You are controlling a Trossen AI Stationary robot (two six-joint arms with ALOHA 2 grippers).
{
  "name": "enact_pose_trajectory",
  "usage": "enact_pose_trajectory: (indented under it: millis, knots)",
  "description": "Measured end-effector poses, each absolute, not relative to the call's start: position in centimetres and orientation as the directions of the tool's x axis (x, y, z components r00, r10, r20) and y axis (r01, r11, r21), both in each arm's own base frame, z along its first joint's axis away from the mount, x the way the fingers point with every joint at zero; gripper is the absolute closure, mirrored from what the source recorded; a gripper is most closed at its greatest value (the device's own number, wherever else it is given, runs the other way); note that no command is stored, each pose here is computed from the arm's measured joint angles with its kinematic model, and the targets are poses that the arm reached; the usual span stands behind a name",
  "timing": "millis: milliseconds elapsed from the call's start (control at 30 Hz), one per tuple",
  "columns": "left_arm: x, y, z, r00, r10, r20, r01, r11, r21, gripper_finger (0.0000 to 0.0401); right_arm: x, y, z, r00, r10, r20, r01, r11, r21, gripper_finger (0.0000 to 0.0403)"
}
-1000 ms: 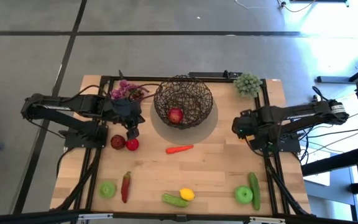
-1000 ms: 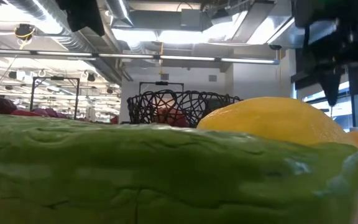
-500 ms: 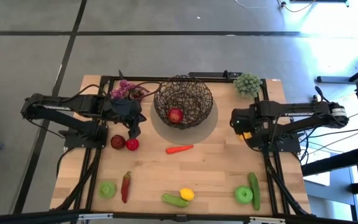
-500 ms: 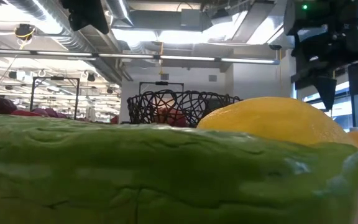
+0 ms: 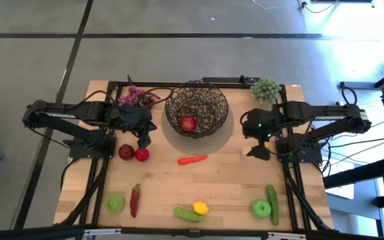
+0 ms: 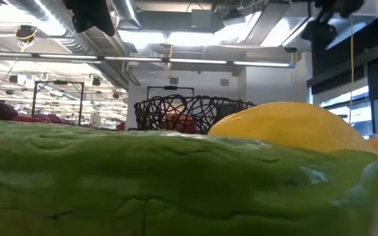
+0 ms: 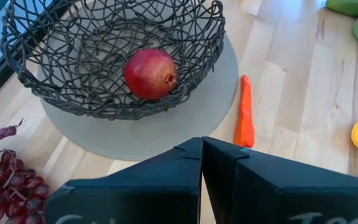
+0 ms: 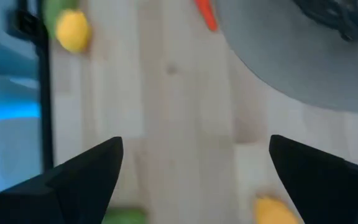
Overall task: Build produce basket
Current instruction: Put the bottom lemon into the wire basket
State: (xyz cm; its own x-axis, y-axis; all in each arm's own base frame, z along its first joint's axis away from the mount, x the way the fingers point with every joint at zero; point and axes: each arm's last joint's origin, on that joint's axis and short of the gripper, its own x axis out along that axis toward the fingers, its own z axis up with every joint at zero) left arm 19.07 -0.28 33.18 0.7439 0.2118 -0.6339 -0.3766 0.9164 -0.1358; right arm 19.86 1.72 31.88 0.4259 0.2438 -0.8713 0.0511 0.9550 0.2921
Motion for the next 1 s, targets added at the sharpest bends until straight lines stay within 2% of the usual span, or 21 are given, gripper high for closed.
enact_pose_trajectory:
  millis: [133,300,433,667,1000]
  knots:
    - [19.1,-0.4,33.2,0.744,0.209,-0.635,-0.369,0.921,-0.130,0.0401,22.7,4.6,31.3,0.406,0.268,-0.874,0.054,0.947,0.316,0.0003]
    - [19.0,-1.0,33.2,0.751,0.176,-0.636,-0.318,0.941,-0.115,0.0401,26.4,7.3,30.1,0.376,0.270,-0.886,0.178,0.918,0.355,0.0003]
    - [19.0,-2.0,33.2,0.759,0.135,-0.637,-0.236,0.969,-0.077,0.0401,28.9,9.7,29.3,0.409,0.237,-0.881,0.197,0.920,0.339,0.0003]
    - [18.7,-3.8,33.2,0.769,0.067,-0.636,-0.141,0.988,-0.067,0.0401,31.7,13.1,26.5,0.376,0.199,-0.905,0.320,0.889,0.329,0.0003]
    - [18.3,-5.7,33.3,0.784,0.014,-0.620,-0.095,0.991,-0.098,0.0401,35.6,17.4,22.1,0.354,0.259,-0.899,0.364,0.847,0.388,0.0003]
